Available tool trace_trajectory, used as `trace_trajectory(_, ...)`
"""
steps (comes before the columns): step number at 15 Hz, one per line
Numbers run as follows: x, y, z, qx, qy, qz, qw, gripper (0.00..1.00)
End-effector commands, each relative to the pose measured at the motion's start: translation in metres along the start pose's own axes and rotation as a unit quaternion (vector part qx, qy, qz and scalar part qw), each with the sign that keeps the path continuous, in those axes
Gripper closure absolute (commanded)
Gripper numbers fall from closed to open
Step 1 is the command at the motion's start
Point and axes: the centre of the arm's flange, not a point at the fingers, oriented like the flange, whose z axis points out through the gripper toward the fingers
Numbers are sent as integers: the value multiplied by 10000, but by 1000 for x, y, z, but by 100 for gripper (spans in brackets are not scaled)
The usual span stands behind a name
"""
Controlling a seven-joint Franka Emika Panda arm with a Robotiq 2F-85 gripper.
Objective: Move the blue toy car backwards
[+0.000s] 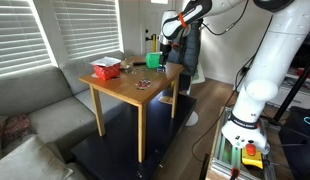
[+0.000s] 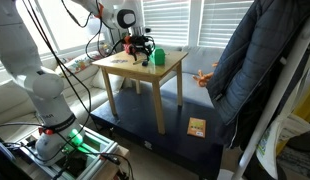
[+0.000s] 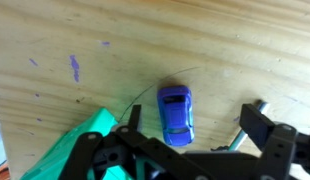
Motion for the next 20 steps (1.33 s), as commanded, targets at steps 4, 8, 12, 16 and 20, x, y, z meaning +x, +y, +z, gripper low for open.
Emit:
trace_trajectory(4, 17, 12, 17, 213, 176, -54, 9996, 17)
trace_trajectory(8, 21, 11, 22, 215, 203, -82, 9995, 40)
trace_trajectory(12, 22, 7, 18, 181, 177, -70, 9997, 72)
trace_trajectory(16, 21, 0, 6, 178, 81, 112, 9997, 90)
trace_trajectory(20, 23, -12, -21, 320, -59, 451, 9985, 90)
